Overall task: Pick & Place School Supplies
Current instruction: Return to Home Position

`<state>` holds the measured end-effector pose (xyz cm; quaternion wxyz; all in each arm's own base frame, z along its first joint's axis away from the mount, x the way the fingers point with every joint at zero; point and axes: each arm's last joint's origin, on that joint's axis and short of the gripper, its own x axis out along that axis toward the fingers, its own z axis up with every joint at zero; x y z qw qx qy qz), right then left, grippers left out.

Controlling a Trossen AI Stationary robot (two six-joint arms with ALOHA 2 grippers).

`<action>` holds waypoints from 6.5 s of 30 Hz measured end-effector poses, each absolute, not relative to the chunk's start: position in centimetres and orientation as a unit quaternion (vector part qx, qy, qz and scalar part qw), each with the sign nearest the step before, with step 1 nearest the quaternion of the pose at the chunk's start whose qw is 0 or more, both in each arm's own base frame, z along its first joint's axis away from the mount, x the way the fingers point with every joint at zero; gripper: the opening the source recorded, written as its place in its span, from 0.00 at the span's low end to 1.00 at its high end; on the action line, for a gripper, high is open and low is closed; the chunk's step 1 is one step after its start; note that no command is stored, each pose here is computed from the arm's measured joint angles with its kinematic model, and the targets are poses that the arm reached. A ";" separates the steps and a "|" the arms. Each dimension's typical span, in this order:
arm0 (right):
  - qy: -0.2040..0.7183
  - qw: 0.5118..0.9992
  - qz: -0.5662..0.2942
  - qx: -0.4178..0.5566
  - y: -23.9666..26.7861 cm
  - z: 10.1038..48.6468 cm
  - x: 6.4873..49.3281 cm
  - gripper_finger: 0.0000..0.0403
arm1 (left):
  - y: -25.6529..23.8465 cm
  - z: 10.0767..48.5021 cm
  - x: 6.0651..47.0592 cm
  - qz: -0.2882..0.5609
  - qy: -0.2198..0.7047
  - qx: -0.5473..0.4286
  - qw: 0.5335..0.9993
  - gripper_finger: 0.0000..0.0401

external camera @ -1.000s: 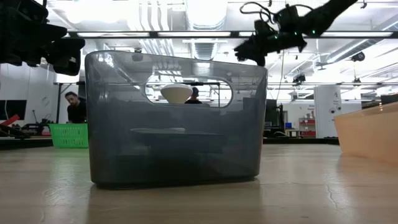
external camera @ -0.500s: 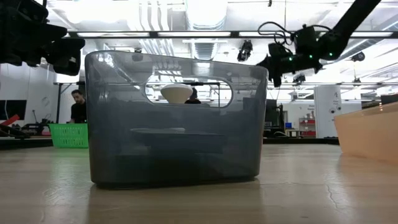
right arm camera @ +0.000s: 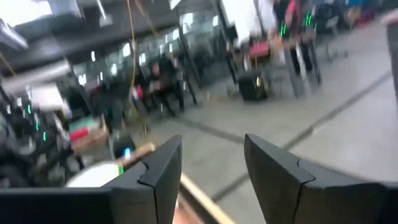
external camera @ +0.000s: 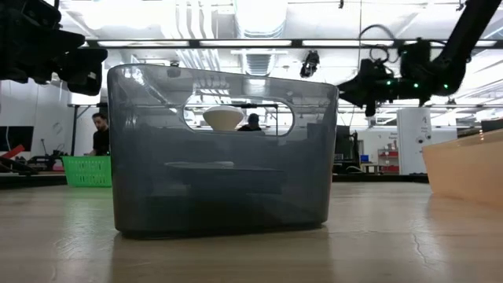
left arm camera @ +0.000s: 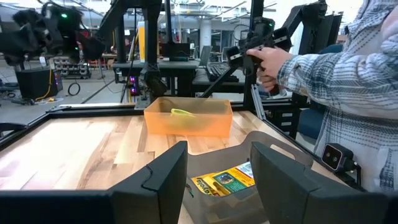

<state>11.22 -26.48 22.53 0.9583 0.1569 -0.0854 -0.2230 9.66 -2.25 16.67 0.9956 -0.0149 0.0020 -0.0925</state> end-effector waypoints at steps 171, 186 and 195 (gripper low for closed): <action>-0.144 0.969 -0.110 0.170 2.2 19.5 8.4 0.37 | -2.2 16.7 9.7 -0.091 0.002 -0.015 0.996 0.45; -0.144 0.969 -0.110 0.169 2.2 19.5 8.4 0.37 | -2.2 16.7 9.7 -0.091 0.002 -0.015 0.996 0.45; -0.140 0.970 -0.110 0.167 2.3 19.4 8.5 0.37 | -2.2 16.7 9.7 -0.091 0.002 -0.015 0.996 0.45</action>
